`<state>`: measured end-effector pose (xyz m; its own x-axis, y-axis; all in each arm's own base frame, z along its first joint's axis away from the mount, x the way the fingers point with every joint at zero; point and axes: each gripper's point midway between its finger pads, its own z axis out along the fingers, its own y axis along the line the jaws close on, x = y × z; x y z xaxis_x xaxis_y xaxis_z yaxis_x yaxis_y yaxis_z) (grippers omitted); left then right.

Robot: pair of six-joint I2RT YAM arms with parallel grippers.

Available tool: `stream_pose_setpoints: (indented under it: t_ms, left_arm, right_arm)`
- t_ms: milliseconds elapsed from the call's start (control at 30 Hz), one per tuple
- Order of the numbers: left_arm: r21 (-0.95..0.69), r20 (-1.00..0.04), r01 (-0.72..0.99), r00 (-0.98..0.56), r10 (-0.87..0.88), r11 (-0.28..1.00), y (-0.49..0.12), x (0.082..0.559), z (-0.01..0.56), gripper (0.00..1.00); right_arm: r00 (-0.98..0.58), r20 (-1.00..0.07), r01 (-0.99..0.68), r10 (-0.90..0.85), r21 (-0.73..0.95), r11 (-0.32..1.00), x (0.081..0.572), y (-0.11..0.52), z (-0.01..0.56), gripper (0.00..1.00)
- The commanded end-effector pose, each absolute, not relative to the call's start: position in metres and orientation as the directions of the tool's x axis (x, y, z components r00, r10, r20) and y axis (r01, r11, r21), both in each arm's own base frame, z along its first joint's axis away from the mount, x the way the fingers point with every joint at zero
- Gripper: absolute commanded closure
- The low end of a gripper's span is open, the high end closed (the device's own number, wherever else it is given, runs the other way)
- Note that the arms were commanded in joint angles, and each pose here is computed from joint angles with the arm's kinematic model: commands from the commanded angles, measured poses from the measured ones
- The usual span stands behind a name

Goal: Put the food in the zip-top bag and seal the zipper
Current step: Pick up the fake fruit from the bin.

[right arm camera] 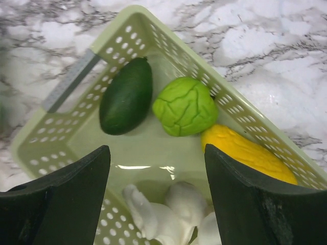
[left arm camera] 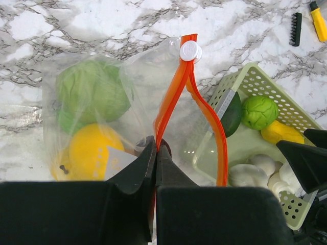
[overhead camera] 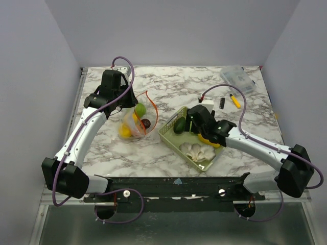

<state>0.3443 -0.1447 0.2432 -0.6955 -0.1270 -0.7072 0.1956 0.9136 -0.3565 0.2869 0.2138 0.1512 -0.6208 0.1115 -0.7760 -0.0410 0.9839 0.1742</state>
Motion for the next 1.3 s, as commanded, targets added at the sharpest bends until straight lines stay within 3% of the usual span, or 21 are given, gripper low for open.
stream_pose_setpoints:
  t_ms: [0,533,1033,1100,1267]
  left_arm:
    - [-0.362,-0.706,0.195,-0.696,-0.131,0.911,-0.145,0.346,0.243,1.0]
    - [-0.363,-0.716,0.2,-0.685,-0.135,0.91,-0.144,0.344,0.248,1.0]
    - [-0.361,-0.714,0.2,-0.688,-0.132,0.911,-0.144,0.344,0.247,1.0]
    - [-0.361,-0.713,0.2,-0.689,-0.132,0.911,-0.145,0.345,0.246,1.0]
    - [-0.362,-0.712,0.2,-0.689,-0.132,0.911,-0.144,0.345,0.246,1.0]
  right_arm:
    - [-0.619,-0.773,0.118,0.136,0.08,0.99,0.289,0.186,0.127,0.23]
    - [-0.51,-0.81,0.293,0.29,0.154,0.944,0.319,0.184,0.097,0.24]
    - [-0.557,-0.787,0.27,0.263,0.128,0.954,0.323,0.189,0.064,0.27]
    - [-0.556,-0.79,0.271,0.259,0.123,0.955,0.322,0.187,0.064,0.3]
    - [-0.563,-0.792,0.255,0.239,0.109,0.961,0.32,0.185,0.063,0.54]
